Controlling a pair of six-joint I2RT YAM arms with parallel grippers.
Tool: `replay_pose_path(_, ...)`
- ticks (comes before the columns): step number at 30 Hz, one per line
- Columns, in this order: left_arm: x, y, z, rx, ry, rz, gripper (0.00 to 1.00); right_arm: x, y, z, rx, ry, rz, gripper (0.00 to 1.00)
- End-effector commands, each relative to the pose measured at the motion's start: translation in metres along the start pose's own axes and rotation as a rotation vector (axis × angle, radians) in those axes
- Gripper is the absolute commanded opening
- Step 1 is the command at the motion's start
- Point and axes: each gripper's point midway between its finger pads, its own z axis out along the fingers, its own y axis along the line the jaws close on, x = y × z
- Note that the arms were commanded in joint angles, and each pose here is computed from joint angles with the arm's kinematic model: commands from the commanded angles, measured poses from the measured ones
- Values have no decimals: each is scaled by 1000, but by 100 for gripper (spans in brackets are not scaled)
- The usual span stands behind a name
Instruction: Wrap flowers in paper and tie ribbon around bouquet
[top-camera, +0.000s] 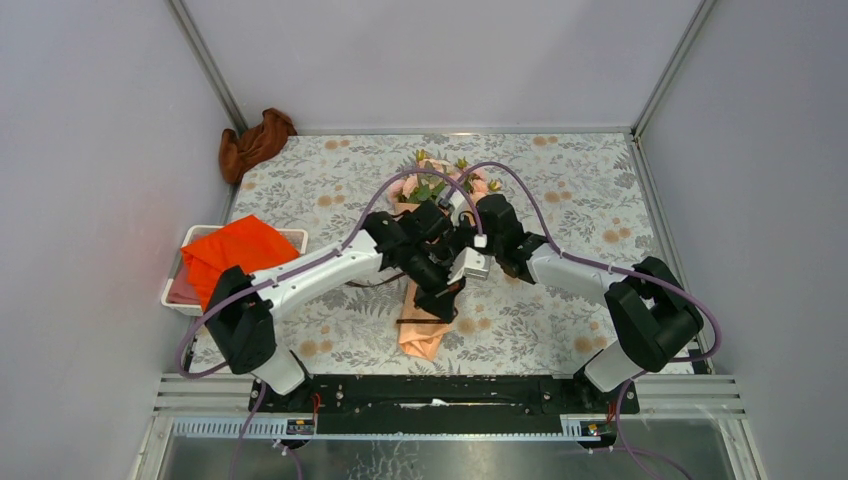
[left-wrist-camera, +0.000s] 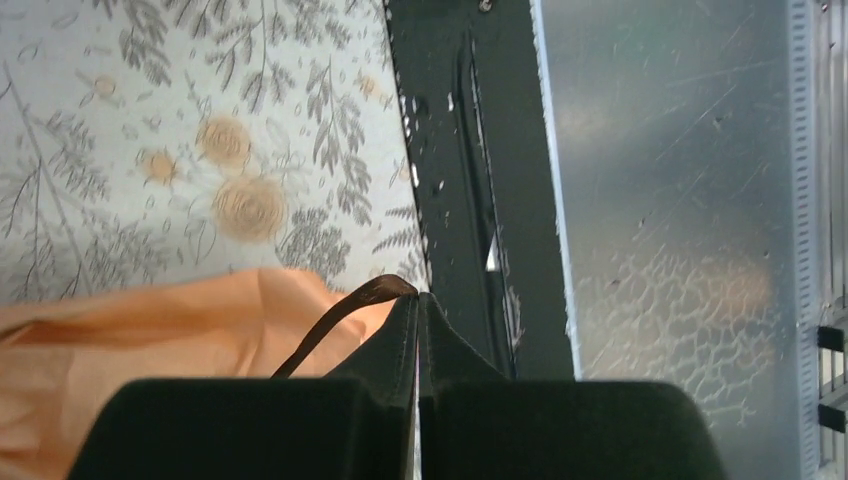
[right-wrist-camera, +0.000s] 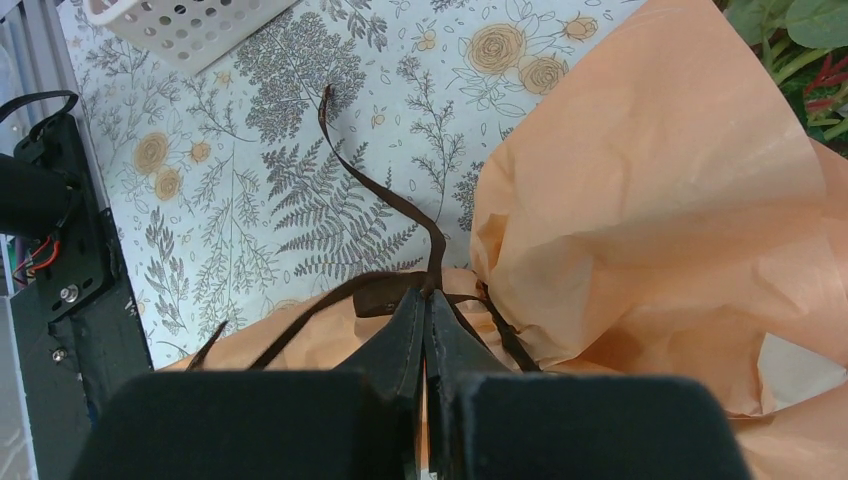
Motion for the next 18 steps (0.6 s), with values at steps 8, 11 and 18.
replay_pose_path(8,-27,9,54,32,-167,39,0,-28,-7,-6,-1,-84,37,0)
replay_pose_path(11,-17,22,64,-11,-188,122,0,-25,-8,-4,1,-76,42,0)
replay_pose_path(18,3,49,58,-168,-125,353,38,-20,-8,-1,-9,-47,58,0)
